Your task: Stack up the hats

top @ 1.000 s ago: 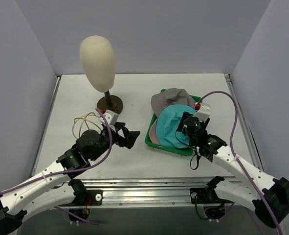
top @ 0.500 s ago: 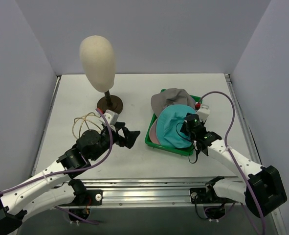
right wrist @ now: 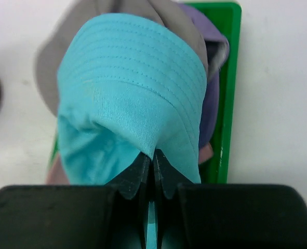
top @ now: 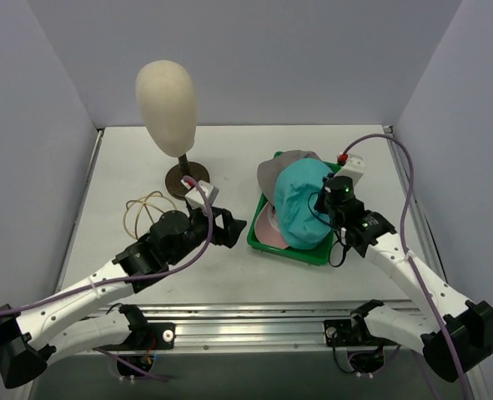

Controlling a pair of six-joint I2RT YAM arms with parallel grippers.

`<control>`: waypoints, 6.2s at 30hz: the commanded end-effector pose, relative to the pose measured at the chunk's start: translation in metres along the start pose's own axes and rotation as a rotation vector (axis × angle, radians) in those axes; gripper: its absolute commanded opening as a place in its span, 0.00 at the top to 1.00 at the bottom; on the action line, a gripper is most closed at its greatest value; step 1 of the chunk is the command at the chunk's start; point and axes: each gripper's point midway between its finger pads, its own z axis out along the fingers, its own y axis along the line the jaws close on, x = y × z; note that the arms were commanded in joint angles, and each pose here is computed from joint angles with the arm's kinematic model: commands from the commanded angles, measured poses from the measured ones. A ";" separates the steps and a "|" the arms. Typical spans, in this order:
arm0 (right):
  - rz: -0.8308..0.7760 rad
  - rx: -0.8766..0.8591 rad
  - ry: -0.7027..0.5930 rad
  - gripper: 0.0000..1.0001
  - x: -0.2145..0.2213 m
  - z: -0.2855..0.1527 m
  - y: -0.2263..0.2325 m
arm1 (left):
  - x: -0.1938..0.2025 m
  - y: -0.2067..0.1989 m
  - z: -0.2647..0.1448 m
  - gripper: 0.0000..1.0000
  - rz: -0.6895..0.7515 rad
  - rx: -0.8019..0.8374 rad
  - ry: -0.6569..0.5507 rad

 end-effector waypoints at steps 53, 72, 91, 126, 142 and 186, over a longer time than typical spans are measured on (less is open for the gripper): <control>-0.034 -0.841 -0.131 1.00 -0.099 -0.172 0.160 | -0.108 -0.022 -0.050 0.98 -0.101 -0.018 0.026; -0.125 -0.931 -0.080 1.00 -0.079 -0.162 0.336 | -0.085 0.111 -0.182 0.98 -0.117 -0.706 0.026; -0.251 -0.899 -0.012 1.00 -0.049 -0.098 0.422 | -0.069 0.148 -0.185 0.98 -0.145 -0.940 0.035; -0.241 -1.056 0.049 0.59 -0.034 -0.085 0.462 | -0.059 0.218 -0.173 0.43 -0.367 -0.959 0.114; -0.134 -0.996 0.154 0.59 0.028 -0.090 0.378 | -0.065 0.209 -0.122 0.49 -0.435 -0.654 0.138; -0.303 -1.184 0.191 0.55 0.111 -0.095 0.372 | -0.076 0.207 -0.114 0.49 -0.401 -0.601 0.146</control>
